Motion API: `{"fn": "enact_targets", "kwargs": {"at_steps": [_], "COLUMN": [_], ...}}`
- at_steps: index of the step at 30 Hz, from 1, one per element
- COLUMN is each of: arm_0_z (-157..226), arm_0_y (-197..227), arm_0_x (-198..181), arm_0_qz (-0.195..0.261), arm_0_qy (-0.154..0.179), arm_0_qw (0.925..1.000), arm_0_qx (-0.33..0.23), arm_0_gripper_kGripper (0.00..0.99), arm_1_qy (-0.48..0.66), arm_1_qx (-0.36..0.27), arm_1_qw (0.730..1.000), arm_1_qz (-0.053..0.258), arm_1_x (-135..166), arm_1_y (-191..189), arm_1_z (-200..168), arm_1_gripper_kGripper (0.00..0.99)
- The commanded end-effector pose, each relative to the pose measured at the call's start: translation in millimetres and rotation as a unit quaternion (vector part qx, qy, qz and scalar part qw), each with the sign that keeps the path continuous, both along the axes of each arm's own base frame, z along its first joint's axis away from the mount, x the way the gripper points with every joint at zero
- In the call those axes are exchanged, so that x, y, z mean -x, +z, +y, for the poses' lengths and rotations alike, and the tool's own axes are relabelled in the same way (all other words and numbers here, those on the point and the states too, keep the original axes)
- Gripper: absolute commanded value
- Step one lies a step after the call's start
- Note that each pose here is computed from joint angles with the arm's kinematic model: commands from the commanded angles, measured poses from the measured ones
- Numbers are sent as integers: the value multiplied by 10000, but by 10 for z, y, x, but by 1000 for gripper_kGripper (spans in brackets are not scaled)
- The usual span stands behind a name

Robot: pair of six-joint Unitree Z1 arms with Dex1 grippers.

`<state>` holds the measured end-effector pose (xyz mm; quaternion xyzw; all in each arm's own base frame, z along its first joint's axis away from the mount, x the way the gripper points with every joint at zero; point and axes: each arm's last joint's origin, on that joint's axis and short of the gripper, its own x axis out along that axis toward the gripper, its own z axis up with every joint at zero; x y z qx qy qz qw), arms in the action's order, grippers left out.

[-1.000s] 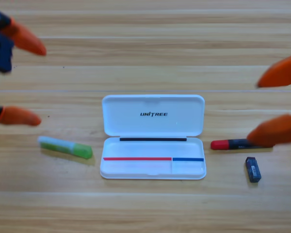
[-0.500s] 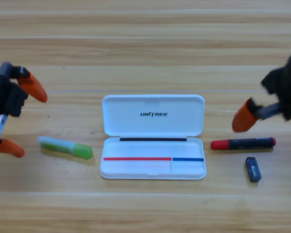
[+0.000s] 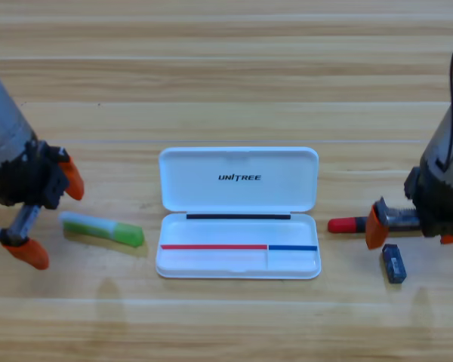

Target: Clean up eraser and pencils

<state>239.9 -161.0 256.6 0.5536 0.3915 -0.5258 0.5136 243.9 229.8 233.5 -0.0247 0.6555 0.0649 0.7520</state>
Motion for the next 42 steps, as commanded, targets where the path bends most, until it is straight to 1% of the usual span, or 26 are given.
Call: {"fn": "enact_targets", "kwargs": {"at_steps": [1,4,6,8,10,11,12,15,16,20,22,26,29,31,32,34,36,37,38,39,42], "arm_0_z": [-40,-45,-59,-72,-87,-99,-113,-146,-158,-197,-210,-227,-231,-229,-224,-219,-200,-190,-180,-168,-133], "arm_0_y": [-186,-214,-218,-232,-251,-262,-283,-367,-391,-490,-523,-578,-608,-630,-646,-670,-699,-716,-730,-747,-783], "arm_0_x": [-138,-209,-259,-309,-340,-362,-386,-450,-470,-530,-550,-576,-582,-590,-602,-616,-639,-644,-649,-651,-669], "arm_0_qz": [330,346,323,288,221,214,224,296,303,352,363,369,377,378,381,388,397,406,400,396,407], "arm_0_qy": [69,124,147,179,198,216,225,248,255,276,282,304,319,335,359,374,413,430,445,454,502], "arm_0_qw": [9994,9992,9993,9994,9995,9995,9994,9991,9991,9988,9988,9987,9986,9986,9985,9984,9982,9980,9980,9980,9976], "arm_0_qx": [-117,-134,-127,-111,-102,-113,-126,-170,-174,-183,-180,-172,-174,-173,-182,-186,-199,-213,-208,-215,-239], "arm_0_gripper_kGripper": [957,960,963,979,988,988,988,988,988,988,988,989,989,989,989,989,990,989,989,989,989], "arm_1_qy": [-253,-268,-263,-261,-259,-259,-260,-273,-272,-273,-280,-219,-198,78,369,895,1790,2489,3337,3953,4866], "arm_1_qx": [380,416,375,367,354,360,370,360,342,253,247,254,286,288,287,322,384,429,492,530,481], "arm_1_qw": [9974,9970,9967,9964,9961,9960,9959,9954,9952,9943,9943,9946,9947,9953,9953,9941,9828,9675,9413,9169,8719], "arm_1_qz": [555,595,663,723,765,771,782,842,879,999,994,986,966,923,844,526,227,157,132,165,249], "arm_1_x": [-172,-209,-213,-218,-223,-230,-238,-250,-249,-246,-254,-266,-288,-285,-276,-251,-171,-113,-56,1,103], "arm_1_y": [-462,-553,-585,-615,-639,-653,-666,-696,-704,-720,-723,-740,-759,-738,-686,-508,-264,-131,7,120,267], "arm_1_z": [-20,-2,11,22,31,37,37,39,36,30,30,18,-11,-23,-34,-56,-43,-31,-10,13,56], "arm_1_gripper_kGripper": [922,920,893,890,828,821,808,729,676,367,258,0,0,0,0,0,0,0,0,0,0]}}
